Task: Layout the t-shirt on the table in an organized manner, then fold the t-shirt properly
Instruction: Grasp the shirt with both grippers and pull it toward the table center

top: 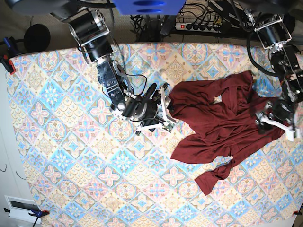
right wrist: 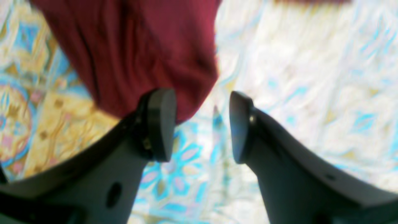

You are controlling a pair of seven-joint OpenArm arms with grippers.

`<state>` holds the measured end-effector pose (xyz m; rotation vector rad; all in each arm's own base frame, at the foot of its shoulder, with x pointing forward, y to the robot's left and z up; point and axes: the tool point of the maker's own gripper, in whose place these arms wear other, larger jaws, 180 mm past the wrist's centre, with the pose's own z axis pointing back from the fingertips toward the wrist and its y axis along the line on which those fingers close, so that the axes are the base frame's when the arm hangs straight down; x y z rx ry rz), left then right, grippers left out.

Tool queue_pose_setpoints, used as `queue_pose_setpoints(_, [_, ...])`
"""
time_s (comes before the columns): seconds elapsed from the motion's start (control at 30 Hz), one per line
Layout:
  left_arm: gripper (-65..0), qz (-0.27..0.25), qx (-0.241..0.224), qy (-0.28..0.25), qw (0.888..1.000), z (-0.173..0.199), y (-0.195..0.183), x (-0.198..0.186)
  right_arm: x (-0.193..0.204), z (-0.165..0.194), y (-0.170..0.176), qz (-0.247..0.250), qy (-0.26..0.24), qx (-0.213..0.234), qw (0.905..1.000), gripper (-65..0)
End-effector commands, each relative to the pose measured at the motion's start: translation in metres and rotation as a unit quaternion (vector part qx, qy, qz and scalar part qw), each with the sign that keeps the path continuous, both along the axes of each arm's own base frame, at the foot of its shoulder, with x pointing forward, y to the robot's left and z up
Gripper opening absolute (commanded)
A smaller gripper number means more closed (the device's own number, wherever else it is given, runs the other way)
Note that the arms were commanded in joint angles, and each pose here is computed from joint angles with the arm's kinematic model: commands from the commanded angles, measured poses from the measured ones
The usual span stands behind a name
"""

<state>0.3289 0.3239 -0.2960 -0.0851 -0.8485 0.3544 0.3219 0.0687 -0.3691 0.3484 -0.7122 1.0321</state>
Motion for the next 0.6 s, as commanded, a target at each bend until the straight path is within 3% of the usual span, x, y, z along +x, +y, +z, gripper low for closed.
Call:
queue_pose_setpoints(0.0, [-20.4, -0.012, 0.008, -0.010, 1.000, 0.007, -0.003, 0.002, 0.007, 0.015, 0.008, 0.010, -0.021, 0.011, 0.9997, -37.9])
queue_pose_setpoints(0.27, [-20.3, -0.094, 0.004, 0.069, 0.993, -0.046, -0.056, -0.023, -0.010, -0.001, 0.049, 0.068, 0.004, -0.002, 0.9976, -37.9])
queue_pose_setpoints(0.47, [-20.5, -0.143, 0.000, 0.100, 0.985, -0.066, -0.089, -0.033, -0.007, -0.011, 0.055, 0.083, 0.011, -0.011, 0.9964, -37.9])
queue_pose_setpoints(0.57, [-25.9, -0.159, -0.001, 0.109, 0.981, -0.072, -0.100, -0.037, -0.008, -0.024, 0.056, 0.094, 0.023, -0.028, 0.9949, -38.7])
